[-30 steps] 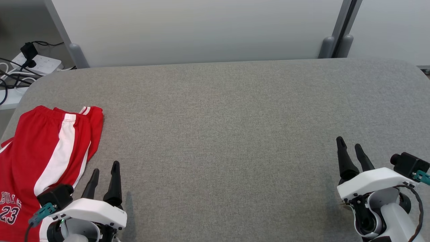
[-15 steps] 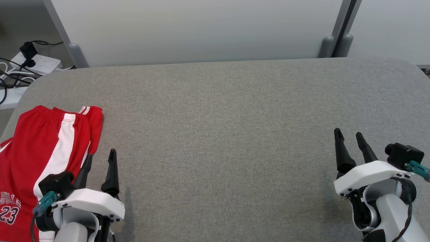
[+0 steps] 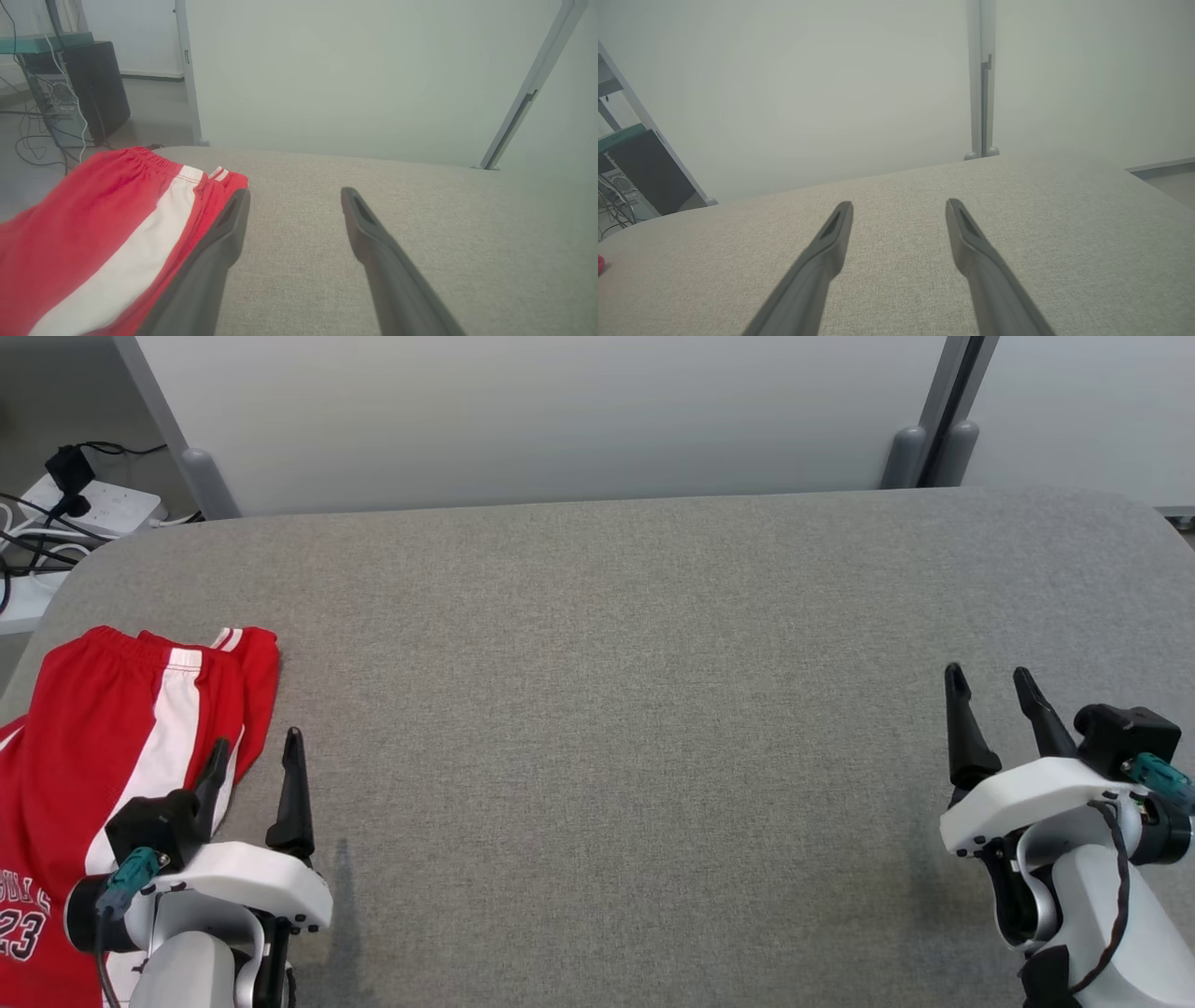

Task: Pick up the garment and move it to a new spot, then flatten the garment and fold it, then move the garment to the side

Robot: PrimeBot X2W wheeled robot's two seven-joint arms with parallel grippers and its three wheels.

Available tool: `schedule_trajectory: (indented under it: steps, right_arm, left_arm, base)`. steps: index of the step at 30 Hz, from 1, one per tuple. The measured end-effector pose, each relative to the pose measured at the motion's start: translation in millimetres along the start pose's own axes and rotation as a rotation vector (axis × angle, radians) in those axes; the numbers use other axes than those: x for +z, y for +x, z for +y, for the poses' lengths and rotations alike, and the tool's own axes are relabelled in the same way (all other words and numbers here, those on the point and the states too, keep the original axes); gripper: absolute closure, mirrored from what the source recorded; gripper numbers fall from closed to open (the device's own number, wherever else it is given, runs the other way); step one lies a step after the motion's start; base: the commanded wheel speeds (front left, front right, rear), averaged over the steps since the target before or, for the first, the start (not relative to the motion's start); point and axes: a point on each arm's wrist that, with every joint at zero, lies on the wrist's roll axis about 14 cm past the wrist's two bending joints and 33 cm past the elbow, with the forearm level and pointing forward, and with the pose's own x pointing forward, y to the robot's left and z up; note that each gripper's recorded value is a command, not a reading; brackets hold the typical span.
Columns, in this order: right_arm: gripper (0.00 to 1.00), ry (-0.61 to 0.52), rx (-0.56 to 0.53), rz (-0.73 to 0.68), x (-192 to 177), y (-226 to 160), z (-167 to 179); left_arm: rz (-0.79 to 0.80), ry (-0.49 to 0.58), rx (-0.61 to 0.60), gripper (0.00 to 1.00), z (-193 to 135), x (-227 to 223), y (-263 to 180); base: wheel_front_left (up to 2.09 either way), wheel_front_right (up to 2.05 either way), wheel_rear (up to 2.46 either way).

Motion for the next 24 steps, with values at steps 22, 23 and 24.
schedule_trajectory:
  steps: [22,23,24]
  right_arm:
    - [0.0,-0.142,0.038,-0.064,23,9,8]
    - [0.0,-0.142,0.038,-0.063,23,10,8]
    - [0.0,-0.142,0.039,-0.062,23,10,8]
  left_arm:
    - [-0.043,0.104,-0.011,0.0,-4,13,12]
    - [-0.037,0.096,-0.012,0.0,-4,11,11]
    - [-0.03,0.091,-0.01,0.0,-4,8,11]
  base:
    - [0.0,0.0,0.0]
    - [0.0,0.0,0.0]
    - [0.0,0.0,0.0]
